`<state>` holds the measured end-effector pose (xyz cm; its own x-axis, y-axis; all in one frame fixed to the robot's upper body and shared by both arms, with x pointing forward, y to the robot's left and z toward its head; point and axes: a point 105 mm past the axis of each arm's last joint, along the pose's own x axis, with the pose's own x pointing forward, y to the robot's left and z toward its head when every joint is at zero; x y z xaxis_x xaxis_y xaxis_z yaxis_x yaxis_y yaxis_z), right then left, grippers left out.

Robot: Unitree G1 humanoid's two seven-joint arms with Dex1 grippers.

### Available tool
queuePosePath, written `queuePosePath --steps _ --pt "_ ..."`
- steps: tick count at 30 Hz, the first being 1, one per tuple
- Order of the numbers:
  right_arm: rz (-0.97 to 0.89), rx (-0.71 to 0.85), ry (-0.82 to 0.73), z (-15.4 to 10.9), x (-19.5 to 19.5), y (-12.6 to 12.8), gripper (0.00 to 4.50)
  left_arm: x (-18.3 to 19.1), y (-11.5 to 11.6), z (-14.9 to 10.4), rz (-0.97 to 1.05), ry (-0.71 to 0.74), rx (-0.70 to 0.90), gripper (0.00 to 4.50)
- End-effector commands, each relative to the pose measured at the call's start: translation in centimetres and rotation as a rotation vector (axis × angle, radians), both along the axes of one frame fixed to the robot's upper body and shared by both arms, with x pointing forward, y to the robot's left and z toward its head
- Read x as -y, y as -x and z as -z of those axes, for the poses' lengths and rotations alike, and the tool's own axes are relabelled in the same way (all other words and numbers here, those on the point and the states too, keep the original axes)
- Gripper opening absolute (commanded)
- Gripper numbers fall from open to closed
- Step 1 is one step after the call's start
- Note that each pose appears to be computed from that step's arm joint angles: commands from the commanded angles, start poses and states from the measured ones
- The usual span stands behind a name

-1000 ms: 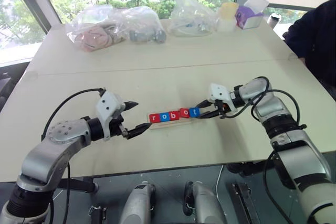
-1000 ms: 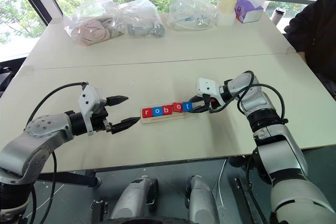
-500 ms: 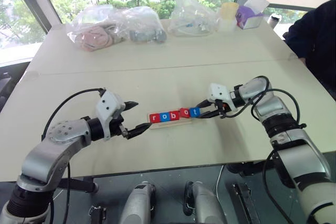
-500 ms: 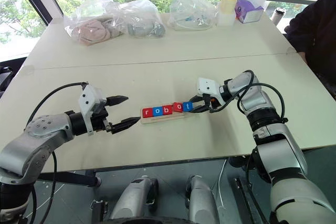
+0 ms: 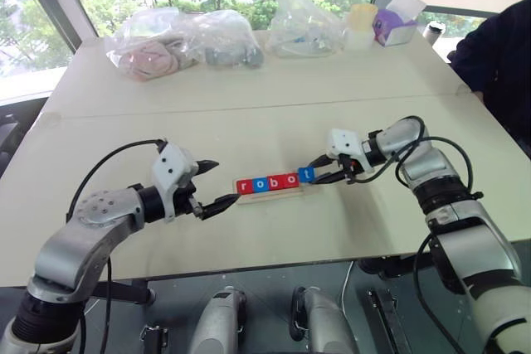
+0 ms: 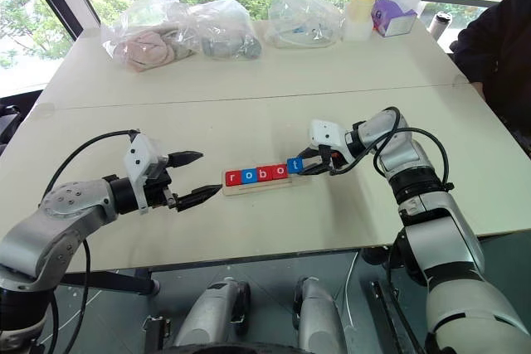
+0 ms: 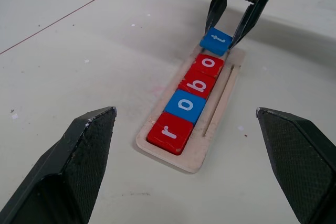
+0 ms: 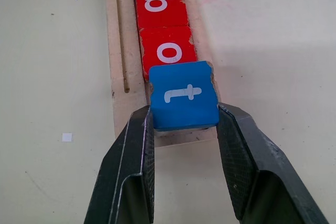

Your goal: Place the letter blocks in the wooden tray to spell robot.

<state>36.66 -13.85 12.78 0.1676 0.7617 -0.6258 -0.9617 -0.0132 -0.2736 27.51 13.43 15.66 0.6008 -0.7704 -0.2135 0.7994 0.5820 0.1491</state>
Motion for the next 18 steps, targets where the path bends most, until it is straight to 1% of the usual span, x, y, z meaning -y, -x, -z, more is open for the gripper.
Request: queuePosePath --steps 1,15,16,17,18 --pt "-0.001 0.034 -0.007 -1.27 0.17 -0.33 1.10 0.33 0.15 -0.94 0.015 0.000 0.045 4.50" --pt "-0.010 0.022 0.012 -0.54 0.11 -0.19 1.10 0.30 0.09 -1.01 0.011 -0.002 0.049 4.50" --pt "-0.011 0.022 0.012 -0.54 0.10 -0.20 1.60 0.29 0.09 -1.02 0.011 -0.002 0.050 4.50" --pt "-0.011 0.022 0.012 -0.54 0.09 -0.20 2.20 0.28 0.09 -1.02 0.010 -0.002 0.050 4.50" --pt "-0.012 0.023 0.011 -0.58 0.02 -0.22 2.63 0.27 0.10 -1.02 0.010 -0.003 0.050 4.50"
